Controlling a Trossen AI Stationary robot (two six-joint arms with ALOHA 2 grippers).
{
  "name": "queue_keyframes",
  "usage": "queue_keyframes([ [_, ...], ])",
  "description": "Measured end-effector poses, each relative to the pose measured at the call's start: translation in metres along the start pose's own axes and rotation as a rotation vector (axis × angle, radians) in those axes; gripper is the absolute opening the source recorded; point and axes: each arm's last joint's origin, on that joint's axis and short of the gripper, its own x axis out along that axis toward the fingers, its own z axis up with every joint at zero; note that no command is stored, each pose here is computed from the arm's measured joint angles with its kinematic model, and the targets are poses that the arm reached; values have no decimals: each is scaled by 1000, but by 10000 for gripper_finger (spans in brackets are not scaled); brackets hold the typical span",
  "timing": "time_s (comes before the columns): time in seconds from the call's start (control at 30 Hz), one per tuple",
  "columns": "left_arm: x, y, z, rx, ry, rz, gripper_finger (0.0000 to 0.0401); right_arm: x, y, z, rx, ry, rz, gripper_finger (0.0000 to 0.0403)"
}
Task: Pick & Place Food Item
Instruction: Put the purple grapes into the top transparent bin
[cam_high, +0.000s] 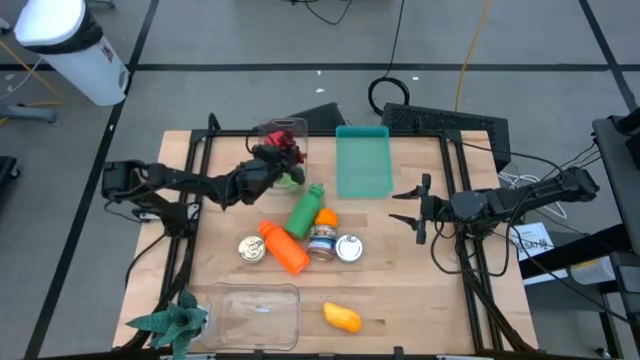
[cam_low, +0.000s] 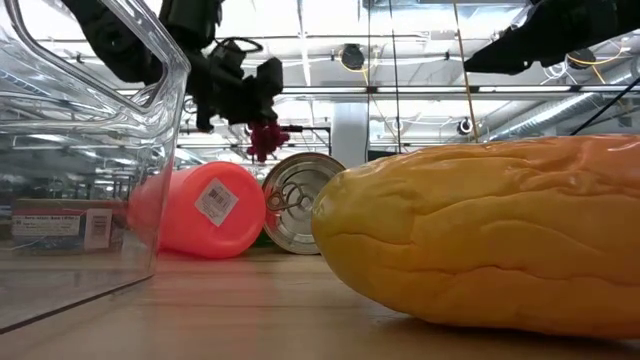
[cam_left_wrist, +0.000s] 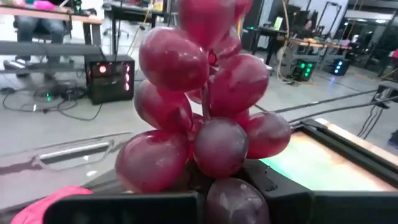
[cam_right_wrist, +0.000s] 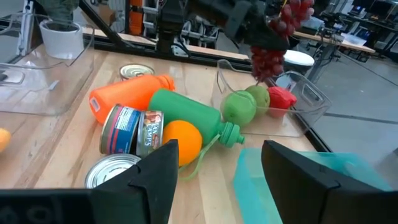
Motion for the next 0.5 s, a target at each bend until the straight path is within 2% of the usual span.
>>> queue_keyframes([
  [0.13,7,10,1,-64,2,37,38,0,0,0,0,0,0,213],
  [0.23,13,17,1,-64,29,63,57,0,0,0,0,0,0,214],
  [0.33,17,22,1,-82,67,37,102,0,0,0,1,0,0,214],
  [0.5,21,30,-1,-115,86,73,206,1,0,0,-1,5,1,212],
])
